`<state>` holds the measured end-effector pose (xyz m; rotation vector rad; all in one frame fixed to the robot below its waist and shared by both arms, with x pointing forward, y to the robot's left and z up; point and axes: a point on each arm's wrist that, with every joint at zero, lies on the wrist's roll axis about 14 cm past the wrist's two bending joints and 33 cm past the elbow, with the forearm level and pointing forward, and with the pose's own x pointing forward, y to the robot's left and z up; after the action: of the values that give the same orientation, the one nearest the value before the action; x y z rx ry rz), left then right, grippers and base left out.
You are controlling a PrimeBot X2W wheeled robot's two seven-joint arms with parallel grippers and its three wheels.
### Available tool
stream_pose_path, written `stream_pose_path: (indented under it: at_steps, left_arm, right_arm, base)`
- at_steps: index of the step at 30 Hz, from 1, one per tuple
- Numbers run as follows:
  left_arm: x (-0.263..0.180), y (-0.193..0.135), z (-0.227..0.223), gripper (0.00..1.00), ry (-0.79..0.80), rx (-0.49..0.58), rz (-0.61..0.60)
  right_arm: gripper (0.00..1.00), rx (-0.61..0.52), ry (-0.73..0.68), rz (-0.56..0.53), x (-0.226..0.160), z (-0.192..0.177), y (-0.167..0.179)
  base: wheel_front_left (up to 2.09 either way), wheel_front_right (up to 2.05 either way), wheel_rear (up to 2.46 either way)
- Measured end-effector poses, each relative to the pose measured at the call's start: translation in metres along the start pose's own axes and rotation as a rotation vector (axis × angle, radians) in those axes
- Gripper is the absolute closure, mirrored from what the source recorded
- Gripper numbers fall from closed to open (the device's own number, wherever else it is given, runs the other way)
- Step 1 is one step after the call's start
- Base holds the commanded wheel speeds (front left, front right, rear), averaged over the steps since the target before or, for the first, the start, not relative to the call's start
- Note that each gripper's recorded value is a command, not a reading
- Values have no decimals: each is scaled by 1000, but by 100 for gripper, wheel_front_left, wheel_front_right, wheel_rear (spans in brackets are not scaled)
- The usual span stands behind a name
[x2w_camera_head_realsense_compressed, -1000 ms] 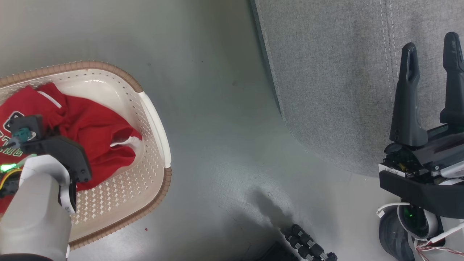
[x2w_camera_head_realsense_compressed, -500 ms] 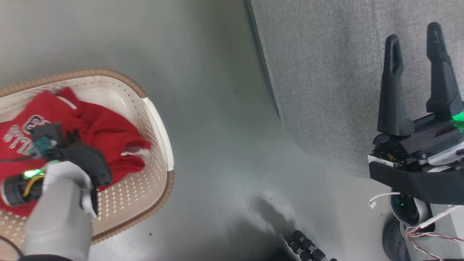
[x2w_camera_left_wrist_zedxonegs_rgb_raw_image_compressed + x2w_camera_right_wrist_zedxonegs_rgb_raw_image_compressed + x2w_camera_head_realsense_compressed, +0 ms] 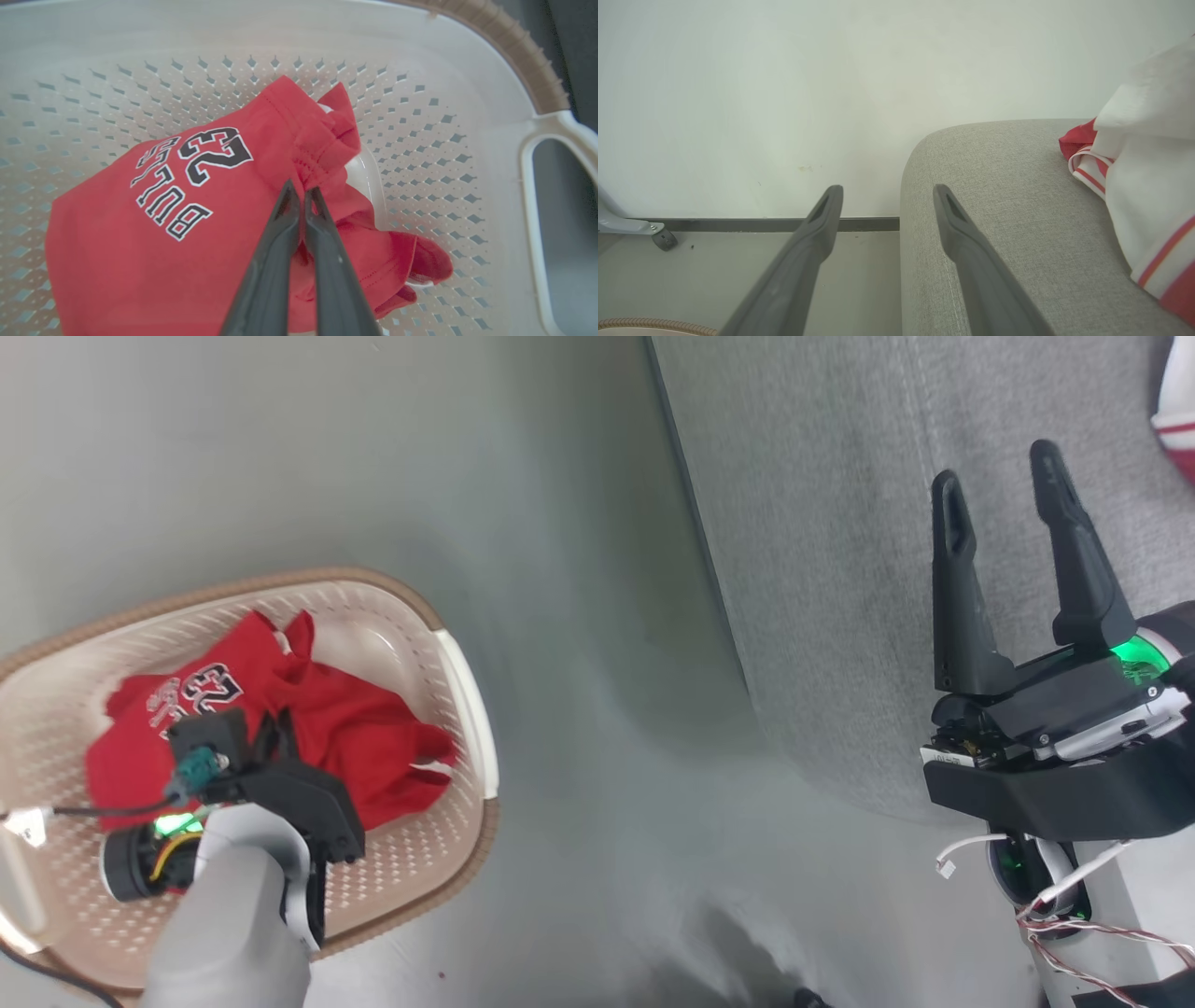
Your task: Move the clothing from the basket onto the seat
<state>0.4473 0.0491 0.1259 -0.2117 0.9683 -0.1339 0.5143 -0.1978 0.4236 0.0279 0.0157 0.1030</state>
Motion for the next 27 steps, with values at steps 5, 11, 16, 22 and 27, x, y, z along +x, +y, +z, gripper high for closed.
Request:
stream_pose_path:
  at_steps: [5, 11, 16, 22, 27]
  left_arm:
    - [-21, 1, 15, 100, -47, -23, -1]
    - [-47, -1, 42, 100, -131, -21, -18]
    - [-78, -4, 80, 100, -252, -11, -45]
    - [-115, -11, 115, 100, -384, 28, -92]
    - [-149, -20, 141, 100, -493, 51, -134]
  right_arm:
    - [0, 8, -16, 20, -1, 11, 6]
    - [0, 7, -29, 36, -5, 24, 9]
    - [0, 17, -21, 45, -16, 30, 15]
    - [0, 35, -25, 72, -26, 40, 28]
    - [0, 46, -28, 88, -38, 48, 37]
  base:
    - [0, 0, 0]
    - [0, 0, 0]
    - [0, 0, 0]
    - [0, 0, 0]
    - [0, 0, 0]
